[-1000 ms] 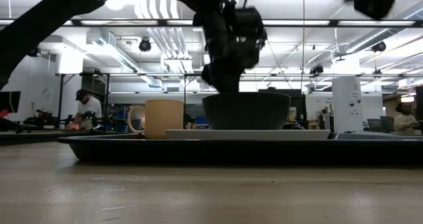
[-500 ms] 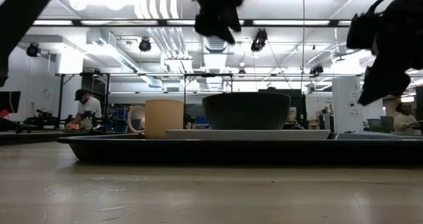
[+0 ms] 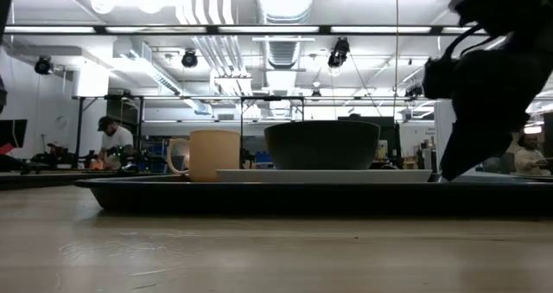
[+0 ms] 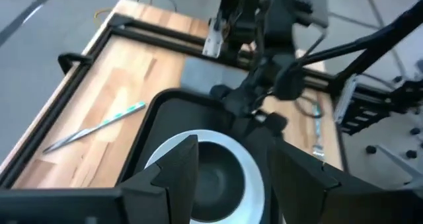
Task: Set up tray
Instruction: Adjust the white plate, then put the gray napkin on the black serving tray to the right of the white plate
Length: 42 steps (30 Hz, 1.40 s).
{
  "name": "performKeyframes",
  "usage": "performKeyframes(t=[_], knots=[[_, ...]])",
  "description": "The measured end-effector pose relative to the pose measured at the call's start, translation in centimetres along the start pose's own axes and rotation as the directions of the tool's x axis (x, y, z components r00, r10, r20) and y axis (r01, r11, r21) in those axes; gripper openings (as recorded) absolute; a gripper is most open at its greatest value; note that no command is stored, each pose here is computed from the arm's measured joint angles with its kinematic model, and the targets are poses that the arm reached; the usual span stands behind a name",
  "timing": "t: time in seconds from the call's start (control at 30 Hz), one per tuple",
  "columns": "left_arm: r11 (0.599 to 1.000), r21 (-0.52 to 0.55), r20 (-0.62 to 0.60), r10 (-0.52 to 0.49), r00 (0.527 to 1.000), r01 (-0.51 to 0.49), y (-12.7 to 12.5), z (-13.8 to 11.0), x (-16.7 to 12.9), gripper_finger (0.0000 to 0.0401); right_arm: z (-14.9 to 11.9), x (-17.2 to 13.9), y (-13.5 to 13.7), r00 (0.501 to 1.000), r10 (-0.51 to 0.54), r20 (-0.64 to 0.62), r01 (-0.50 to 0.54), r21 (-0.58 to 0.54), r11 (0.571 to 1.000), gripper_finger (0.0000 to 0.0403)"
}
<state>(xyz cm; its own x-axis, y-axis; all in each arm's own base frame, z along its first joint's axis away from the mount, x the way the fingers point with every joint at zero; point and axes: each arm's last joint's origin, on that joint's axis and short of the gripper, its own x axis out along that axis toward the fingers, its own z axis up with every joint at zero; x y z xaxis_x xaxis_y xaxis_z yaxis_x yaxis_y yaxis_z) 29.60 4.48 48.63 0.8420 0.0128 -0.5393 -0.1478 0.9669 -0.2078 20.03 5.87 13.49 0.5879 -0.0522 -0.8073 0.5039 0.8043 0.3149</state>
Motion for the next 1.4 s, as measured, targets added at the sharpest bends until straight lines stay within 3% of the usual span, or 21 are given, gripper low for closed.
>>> performKeyframes(t=[0.3, 0.63, 0.77, 0.87, 0.97, 1.1, 1.33, 1.4], knots=[[0.999, 0.021, 0.051, -0.041, 0.998, 0.040, -1.5, -0.6, -4.4, 0.0159, 1.3, 1.6, 1.4, 1.000, -0.021, -0.015, 0.021, -0.015, 1.000, 0.0182], [0.998, 0.029, 0.061, -0.054, 0.997, 0.052, -1.9, -1.3, -6.9, 0.0159, 2.3, 2.9, 2.8, 0.999, -0.017, -0.049, 0.018, 0.033, 0.999, 0.0181], [0.998, 0.009, 0.046, -0.060, 0.997, 0.060, -2.2, -1.9, -8.1, 0.0159, 3.3, 0.6, 3.0, 0.999, -0.024, -0.043, 0.028, 0.095, 0.995, 0.0176], [1.000, 0.021, 0.029, -0.011, 1.000, 0.011, -2.8, -2.8, -9.5, 0.0159, 4.5, -3.1, 2.7, 0.995, -0.102, -0.013, 0.103, 0.140, 0.985, 0.0172], [0.996, 0.038, -0.006, 0.076, 0.997, -0.076, -3.3, -4.3, -10.9, 0.0159, 4.6, -6.8, 1.4, 0.970, -0.237, -0.060, 0.245, 0.237, 0.940, 0.0171], [0.994, 0.041, -0.014, 0.107, 0.994, -0.106, -3.3, -6.0, -12.3, 0.0159, 3.8, -9.9, -0.7, 0.912, -0.386, -0.137, 0.409, 0.369, 0.835, 0.0171], [0.995, -0.016, -0.029, 0.097, 0.995, -0.097, -2.5, -9.2, -13.2, 0.0159, 3.2, -11.3, -2.8, 0.817, -0.574, -0.059, 0.509, 0.543, 0.668, 0.0171], [0.995, -0.015, -0.059, 0.098, 0.993, -0.099, -2.2, -10.2, -12.9, 0.0159, 3.1, -11.4, -3.1, 0.802, -0.592, -0.081, 0.530, 0.555, 0.642, 0.0171]])
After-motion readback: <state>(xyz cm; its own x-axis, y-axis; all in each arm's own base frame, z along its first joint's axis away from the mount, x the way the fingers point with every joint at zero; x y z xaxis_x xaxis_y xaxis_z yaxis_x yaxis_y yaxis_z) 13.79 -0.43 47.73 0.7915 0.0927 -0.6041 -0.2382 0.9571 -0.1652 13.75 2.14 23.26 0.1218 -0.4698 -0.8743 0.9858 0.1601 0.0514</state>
